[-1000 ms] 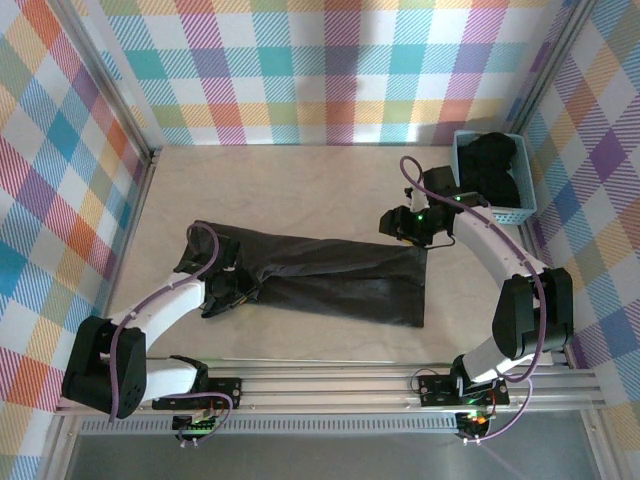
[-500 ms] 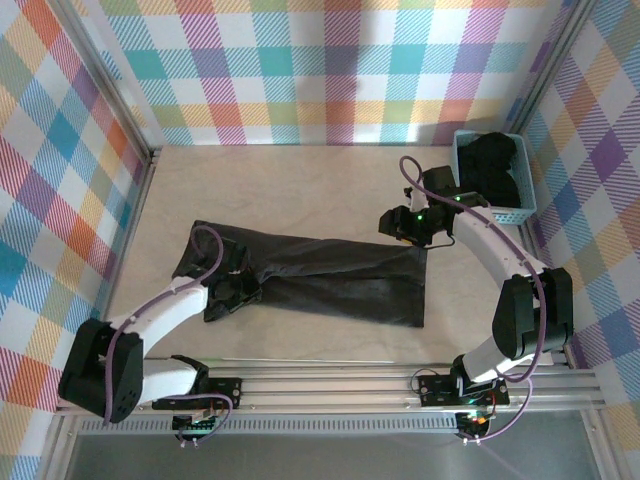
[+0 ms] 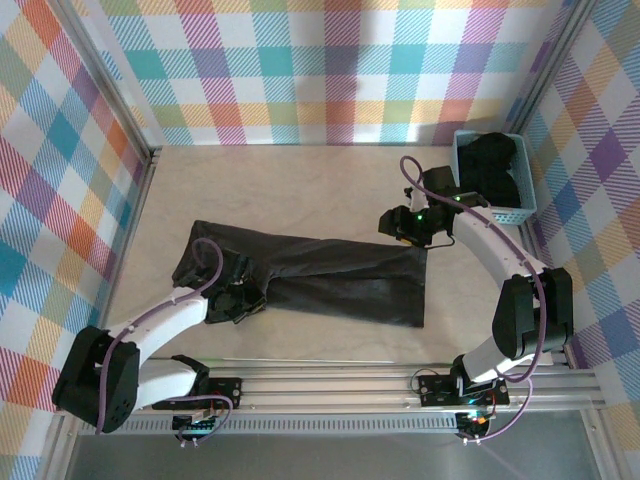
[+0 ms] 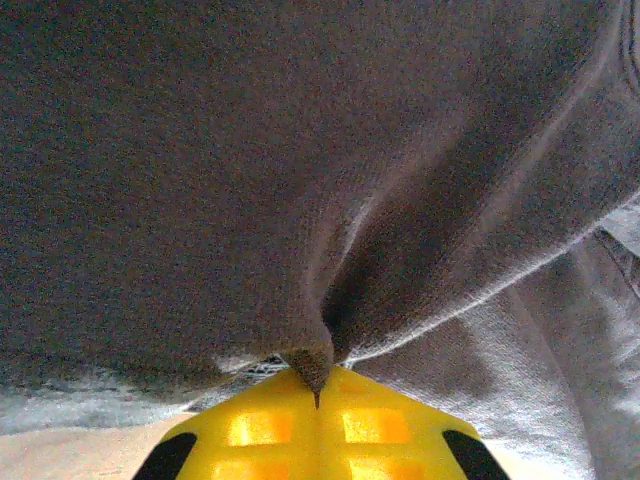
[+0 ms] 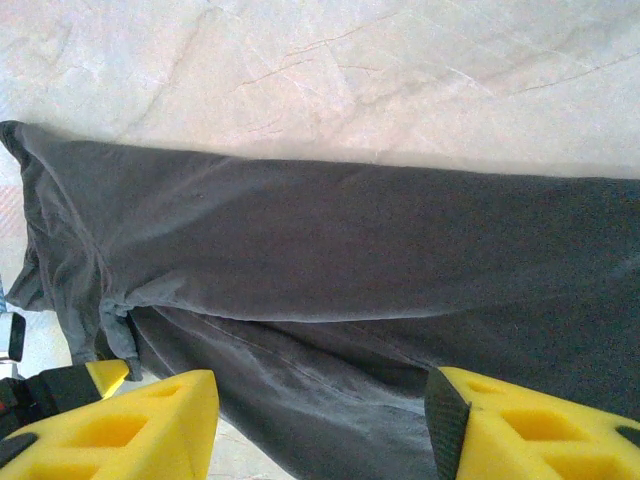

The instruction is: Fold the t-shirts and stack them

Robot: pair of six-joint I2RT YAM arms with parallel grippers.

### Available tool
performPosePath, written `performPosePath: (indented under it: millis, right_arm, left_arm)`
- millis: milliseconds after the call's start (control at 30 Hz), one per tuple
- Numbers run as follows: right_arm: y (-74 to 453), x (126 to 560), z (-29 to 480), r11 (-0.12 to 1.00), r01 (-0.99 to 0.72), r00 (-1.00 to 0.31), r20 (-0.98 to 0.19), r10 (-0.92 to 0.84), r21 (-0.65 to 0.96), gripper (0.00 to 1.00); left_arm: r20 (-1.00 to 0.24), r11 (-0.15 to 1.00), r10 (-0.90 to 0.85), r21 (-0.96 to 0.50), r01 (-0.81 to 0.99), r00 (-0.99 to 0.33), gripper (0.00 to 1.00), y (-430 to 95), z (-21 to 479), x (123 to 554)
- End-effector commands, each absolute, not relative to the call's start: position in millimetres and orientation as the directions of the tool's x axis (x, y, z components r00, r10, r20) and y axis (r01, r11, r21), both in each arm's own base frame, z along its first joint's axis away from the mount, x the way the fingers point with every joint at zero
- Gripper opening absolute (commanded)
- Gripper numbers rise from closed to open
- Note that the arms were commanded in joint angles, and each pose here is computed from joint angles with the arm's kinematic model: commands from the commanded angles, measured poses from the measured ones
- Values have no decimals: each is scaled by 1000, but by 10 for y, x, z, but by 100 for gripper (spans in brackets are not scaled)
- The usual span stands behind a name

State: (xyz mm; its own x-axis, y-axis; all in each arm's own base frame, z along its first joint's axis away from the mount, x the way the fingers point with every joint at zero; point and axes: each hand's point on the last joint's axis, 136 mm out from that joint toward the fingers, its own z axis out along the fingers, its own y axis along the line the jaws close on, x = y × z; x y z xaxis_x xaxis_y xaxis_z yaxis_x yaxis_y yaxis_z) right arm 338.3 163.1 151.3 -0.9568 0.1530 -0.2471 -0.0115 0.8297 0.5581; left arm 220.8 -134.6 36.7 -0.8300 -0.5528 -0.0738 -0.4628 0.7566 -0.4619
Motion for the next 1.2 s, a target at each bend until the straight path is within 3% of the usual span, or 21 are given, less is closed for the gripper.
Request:
performPosePath:
  millis: [0,167,300,433,633,900,1167]
  right_arm:
    - [1693,3354,1481,817,-18,-960,-238,146,576,58]
    - [1704,3356,1441,817,-15,-963,-228,143,577,58]
    - [1727,3330,1408,807,-14,-966,-218,143,591,58]
    - [1758,3300,1239,790,49,-973,-149,175,611,58]
    - [1689,3278,862,818,164,-975,-37,220,551,56]
    - [1622,3259,647,846,202,-974,11,226,493,56]
    - [1627,3247,608,848,199,-976,22,216,491,56]
  left_arm:
    - [-49,735,-522,-532,-420,-852,0,-1549,446,2253]
    - [-47,759,-464,-535,-370,-884,22,-1588,535,2218]
    - [-112,778,-536,-452,-437,-837,44,-1081,732,2324]
    - [-160,691,-691,-430,-580,-705,42,-345,860,2575]
    - [-169,657,-747,-333,-676,-643,32,250,590,2932]
    - [-228,654,-756,-278,-703,-613,34,526,492,3109]
    - [-204,638,-766,-356,-683,-610,34,425,378,3259]
